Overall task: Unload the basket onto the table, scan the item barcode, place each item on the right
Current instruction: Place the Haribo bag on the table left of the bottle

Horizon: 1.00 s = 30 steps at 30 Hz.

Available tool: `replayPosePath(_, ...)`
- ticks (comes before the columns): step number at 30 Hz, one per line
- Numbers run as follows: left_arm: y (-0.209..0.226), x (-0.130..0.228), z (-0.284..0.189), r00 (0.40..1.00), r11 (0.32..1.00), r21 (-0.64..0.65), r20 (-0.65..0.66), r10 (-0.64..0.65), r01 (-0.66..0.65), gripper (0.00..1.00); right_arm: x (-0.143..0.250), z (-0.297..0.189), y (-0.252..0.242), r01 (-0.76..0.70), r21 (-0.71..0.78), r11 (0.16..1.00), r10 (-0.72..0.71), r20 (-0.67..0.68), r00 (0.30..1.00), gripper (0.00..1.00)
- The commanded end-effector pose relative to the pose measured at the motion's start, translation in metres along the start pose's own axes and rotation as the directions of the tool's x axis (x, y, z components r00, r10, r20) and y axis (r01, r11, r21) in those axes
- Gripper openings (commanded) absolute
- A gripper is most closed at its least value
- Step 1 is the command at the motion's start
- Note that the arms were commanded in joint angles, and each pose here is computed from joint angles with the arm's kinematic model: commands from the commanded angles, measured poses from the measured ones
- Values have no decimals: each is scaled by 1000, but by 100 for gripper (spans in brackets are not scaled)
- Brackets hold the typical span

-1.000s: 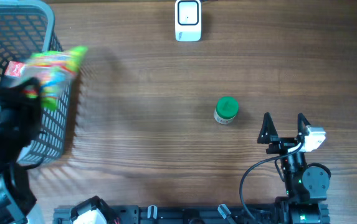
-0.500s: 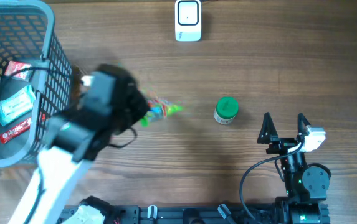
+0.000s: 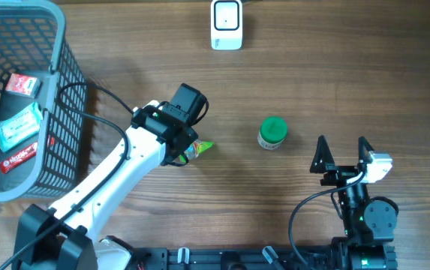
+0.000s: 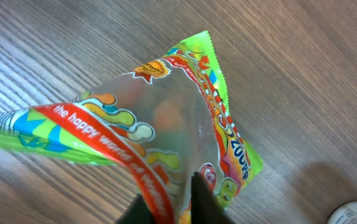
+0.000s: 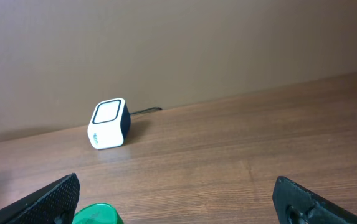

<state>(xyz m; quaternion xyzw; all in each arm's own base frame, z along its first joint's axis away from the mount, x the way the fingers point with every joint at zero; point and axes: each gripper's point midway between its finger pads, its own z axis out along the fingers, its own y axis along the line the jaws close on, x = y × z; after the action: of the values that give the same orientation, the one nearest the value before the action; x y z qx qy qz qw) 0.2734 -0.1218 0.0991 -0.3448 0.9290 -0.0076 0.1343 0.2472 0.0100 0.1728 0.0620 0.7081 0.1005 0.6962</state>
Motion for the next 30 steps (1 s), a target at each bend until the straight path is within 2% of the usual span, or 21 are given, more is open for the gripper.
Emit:
replayPosePath(1, 2, -9, 3, 998, 999, -22, 60, -28, 30, 58, -1, 0, 0, -8, 1, 1000, 8, 7, 1000, 100)
replayPosePath(2, 3, -10, 3, 997, 999, -24, 66, -28, 30, 77, -1, 0, 0, -8, 1, 1000, 8, 7, 1000, 100)
replayPosePath(3, 3, -11, 3, 997, 999, -26, 72, -28, 30, 100, -1, 0, 0, -8, 1, 1000, 8, 7, 1000, 100)
replayPosePath(7, 4, -19, -3, 993, 999, -21, 116, -31, 34, 100, -1, 0, 0, -8, 1, 1000, 8, 7, 1000, 100)
replayPosePath(11, -10, -40, -37, 983, 997, 72, 181, -15, 2, 100, -1, 0, 0, -8, 1, 1000, 8, 7, 1000, 100)
replayPosePath(14, -27, -72, -98, 958, 975, 212, 285, 9, -73, 100, -1, 0, 0, -8, 1, 1000, 8, 7, 1000, 100)
replayPosePath(17, -27, -116, -173, 904, 938, 336, 421, -70, -84, 100, -1, 0, 0, -8, 1, 1000, 8, 7, 1000, 100)
replayPosePath(21, 5, -180, -279, 776, 899, 424, 603, -187, -113, 100, -1, 0, 0, -8, 1, 1000, 8, 7, 1000, 100)
replayPosePath(23, 34, -207, -305, 713, 905, 421, 652, -256, -61, 100, -1, 0, 0, -8, 1, 1000, 8, 7, 1000, 100)
replayPosePath(26, 90, -238, -307, 643, 909, 398, 666, -379, 123, 100, -1, 0, 0, -8, 1, 1000, 8, 7, 1000, 100)
replayPosePath(28, 126, -251, -286, 634, 892, 360, 630, -449, 274, 100, -1, 0, 0, -8, 1, 1000, 8, 7, 1000, 100)
replayPosePath(30, 153, -265, -255, 663, 872, 312, 567, -489, 376, 100, -1, 0, 0, -8, 1, 1000, 8, 7, 1000, 100)
